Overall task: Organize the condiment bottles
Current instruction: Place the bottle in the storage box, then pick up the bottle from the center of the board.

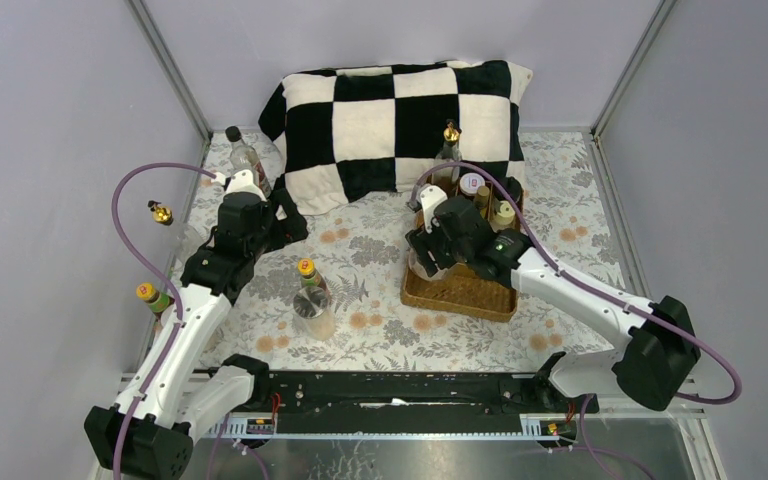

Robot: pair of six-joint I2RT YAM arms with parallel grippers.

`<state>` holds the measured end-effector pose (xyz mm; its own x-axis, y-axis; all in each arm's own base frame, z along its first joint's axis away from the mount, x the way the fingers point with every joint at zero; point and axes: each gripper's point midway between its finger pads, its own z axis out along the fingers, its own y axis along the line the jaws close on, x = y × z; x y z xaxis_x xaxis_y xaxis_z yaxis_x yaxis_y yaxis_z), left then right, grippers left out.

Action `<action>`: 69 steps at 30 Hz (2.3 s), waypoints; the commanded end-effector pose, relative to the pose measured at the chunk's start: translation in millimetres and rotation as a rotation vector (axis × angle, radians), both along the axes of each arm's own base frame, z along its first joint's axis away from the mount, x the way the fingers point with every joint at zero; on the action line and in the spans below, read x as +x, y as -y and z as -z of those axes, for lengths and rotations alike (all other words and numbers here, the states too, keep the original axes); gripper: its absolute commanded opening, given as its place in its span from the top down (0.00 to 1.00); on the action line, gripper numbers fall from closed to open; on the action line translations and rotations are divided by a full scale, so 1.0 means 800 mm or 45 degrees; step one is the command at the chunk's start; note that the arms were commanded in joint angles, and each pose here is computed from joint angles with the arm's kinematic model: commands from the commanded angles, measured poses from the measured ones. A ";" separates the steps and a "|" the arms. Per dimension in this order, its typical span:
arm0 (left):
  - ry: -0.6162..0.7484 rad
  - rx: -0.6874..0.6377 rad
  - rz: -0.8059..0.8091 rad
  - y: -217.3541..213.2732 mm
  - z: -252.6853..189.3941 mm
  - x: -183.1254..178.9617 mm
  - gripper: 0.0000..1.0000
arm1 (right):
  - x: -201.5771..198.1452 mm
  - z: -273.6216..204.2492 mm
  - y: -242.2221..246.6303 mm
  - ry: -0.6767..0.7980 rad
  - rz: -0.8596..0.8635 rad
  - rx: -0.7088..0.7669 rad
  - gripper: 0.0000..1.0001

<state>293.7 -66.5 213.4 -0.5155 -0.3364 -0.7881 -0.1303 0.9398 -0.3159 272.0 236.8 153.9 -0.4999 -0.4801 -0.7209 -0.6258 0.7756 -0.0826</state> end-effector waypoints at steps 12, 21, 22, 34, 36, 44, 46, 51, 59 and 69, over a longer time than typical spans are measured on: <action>0.032 -0.005 0.026 0.004 -0.003 0.005 0.01 | -0.045 0.006 -0.010 -0.097 -0.025 0.067 0.46; 0.035 -0.017 0.034 0.006 -0.003 0.006 0.01 | -0.046 0.044 -0.012 -0.170 -0.015 0.007 0.45; 0.035 -0.017 0.031 0.006 -0.003 0.006 0.01 | -0.048 0.052 -0.012 -0.182 -0.011 0.001 0.45; 0.044 -0.027 0.037 0.008 -0.008 0.006 0.01 | -0.047 0.084 -0.012 -0.213 0.018 -0.018 0.21; 0.044 -0.024 0.037 0.008 -0.009 0.006 0.01 | -0.044 0.074 -0.008 -0.192 0.048 -0.016 0.13; 0.054 -0.032 0.039 0.009 -0.016 0.011 0.01 | -0.029 -0.017 0.008 -0.024 0.145 0.057 0.00; 0.055 -0.037 0.046 0.011 -0.018 0.011 0.01 | -0.028 -0.046 0.013 0.025 0.166 0.099 0.00; 0.063 0.024 -0.051 -0.007 -0.022 0.019 0.01 | -0.053 -0.111 -0.028 0.018 0.021 0.317 0.05; 0.056 0.102 -0.237 -0.051 -0.058 0.080 0.01 | -0.112 -0.123 -0.158 0.025 -0.407 0.354 0.08; 0.020 0.084 -0.418 -0.135 -0.050 0.097 0.01 | -0.108 -0.124 -0.239 0.047 -0.594 0.460 0.08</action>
